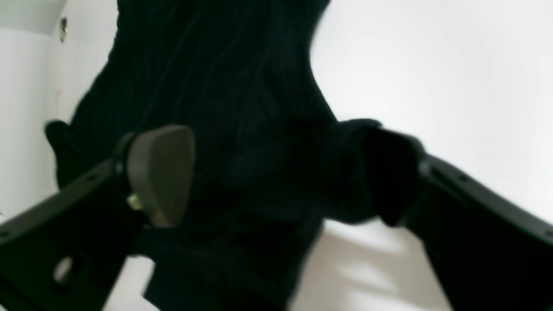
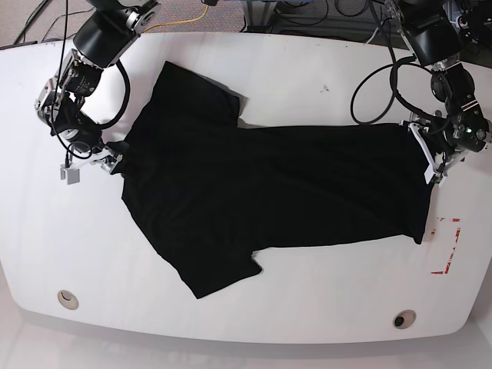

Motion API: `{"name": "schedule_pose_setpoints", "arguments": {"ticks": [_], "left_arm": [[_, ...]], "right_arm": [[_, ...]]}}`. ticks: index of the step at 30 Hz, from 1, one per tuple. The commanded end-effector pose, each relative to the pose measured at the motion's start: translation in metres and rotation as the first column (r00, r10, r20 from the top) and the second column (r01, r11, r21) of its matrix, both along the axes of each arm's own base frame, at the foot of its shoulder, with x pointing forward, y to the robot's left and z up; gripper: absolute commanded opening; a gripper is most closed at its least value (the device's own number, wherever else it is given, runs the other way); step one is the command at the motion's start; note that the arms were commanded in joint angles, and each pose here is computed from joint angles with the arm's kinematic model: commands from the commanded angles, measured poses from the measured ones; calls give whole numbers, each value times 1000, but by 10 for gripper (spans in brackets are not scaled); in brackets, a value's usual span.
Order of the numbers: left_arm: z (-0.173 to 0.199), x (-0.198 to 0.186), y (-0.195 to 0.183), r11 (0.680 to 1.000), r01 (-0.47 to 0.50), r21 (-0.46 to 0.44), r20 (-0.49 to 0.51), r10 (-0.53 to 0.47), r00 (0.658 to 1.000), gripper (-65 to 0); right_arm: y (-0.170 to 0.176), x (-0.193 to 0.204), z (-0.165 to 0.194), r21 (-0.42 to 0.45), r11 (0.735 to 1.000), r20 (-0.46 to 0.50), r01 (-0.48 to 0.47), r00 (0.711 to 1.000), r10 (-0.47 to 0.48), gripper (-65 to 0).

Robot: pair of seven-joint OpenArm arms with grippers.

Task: Layout the t-shirt on the table in an organized manner, then fold the t-shirt properly
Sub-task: 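Release the shirt and lift both grippers away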

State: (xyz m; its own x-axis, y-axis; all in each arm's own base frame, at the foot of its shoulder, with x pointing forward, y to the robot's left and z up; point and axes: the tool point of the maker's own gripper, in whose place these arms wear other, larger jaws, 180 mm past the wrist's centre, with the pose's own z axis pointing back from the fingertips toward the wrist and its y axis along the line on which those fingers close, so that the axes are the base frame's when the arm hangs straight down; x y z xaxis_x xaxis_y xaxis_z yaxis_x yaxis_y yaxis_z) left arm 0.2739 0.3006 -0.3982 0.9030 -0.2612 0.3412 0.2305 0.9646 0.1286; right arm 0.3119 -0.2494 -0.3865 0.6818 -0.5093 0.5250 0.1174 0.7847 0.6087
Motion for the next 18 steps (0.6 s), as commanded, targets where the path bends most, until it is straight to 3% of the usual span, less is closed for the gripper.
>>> {"name": "schedule_pose_setpoints", "arguments": {"ticks": [1,11,18], "left_arm": [[24,16,7,999,7,33,76,-10,997,-219],[66,37,7,995,20,95,199,-39,979,-221],[101,47,5,988,26,152,294,-70,953,-221]], "right_arm": [[-19,4,28,-74,997,75,7,997,-2,-32],[-12,-22,59,-106,994,167,-17,985,34,-32],[-6,-46,55,-83,996,155,-35,987,48,-32]]}}
